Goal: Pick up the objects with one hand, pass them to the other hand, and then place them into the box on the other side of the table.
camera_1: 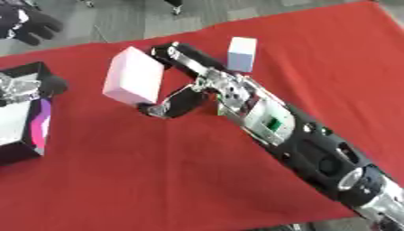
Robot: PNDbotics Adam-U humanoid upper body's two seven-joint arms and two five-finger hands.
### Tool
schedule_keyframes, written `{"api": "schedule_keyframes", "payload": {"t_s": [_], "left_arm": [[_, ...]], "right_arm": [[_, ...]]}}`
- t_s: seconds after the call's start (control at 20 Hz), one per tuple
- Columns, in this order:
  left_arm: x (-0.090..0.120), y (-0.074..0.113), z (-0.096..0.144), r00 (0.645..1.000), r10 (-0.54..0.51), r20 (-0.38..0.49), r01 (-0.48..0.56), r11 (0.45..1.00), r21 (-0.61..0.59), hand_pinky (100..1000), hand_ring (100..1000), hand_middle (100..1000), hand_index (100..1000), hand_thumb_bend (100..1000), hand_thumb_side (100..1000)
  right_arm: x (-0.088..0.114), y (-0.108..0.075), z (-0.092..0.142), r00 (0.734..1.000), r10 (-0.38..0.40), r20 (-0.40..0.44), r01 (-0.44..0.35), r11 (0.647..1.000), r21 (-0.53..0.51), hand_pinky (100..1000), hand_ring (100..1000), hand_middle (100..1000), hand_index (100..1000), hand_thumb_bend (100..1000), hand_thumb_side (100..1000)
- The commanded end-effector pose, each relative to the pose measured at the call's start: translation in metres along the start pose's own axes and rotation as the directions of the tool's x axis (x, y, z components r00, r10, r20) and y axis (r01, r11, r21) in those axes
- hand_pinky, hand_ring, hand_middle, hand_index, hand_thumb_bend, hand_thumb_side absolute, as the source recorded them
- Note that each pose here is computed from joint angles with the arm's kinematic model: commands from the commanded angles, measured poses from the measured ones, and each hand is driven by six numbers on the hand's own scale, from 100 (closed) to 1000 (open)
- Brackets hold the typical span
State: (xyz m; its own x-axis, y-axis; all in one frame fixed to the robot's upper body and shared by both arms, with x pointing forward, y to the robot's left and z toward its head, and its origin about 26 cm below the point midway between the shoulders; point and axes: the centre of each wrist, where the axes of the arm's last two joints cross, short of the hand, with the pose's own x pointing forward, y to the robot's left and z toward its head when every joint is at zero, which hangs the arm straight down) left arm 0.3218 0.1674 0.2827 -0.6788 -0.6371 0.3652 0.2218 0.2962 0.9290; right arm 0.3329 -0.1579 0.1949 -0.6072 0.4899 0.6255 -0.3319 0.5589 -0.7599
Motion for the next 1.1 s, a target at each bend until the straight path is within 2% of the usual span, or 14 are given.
{"api": "schedule_keyframes", "payload": {"t_s": [0.05, 0.45, 1.1], "left_arm": [[0.011, 0.006, 0.000, 0.997, -0.067, 0.026, 0.066, 0.997, 0.027, 848, 858, 837, 887, 564, 523], [0.018, 0.001, -0.006, 0.991, -0.108, 0.077, 0.108, 0.994, 0.001, 855, 864, 836, 891, 614, 473], [0.027, -0.001, -0.015, 0.975, -0.182, 0.125, 0.195, 0.975, -0.104, 860, 868, 837, 891, 600, 443]], "right_arm": [[0.008, -0.003, -0.004, 0.999, 0.027, 0.045, -0.027, 1.000, -0.004, 829, 684, 521, 638, 323, 100], [0.013, 0.002, -0.008, 0.997, 0.025, 0.071, -0.026, 0.999, 0.020, 822, 674, 518, 636, 319, 100], [0.016, 0.010, -0.013, 0.993, 0.072, 0.090, -0.080, 0.993, 0.085, 825, 674, 523, 642, 258, 100]]}}
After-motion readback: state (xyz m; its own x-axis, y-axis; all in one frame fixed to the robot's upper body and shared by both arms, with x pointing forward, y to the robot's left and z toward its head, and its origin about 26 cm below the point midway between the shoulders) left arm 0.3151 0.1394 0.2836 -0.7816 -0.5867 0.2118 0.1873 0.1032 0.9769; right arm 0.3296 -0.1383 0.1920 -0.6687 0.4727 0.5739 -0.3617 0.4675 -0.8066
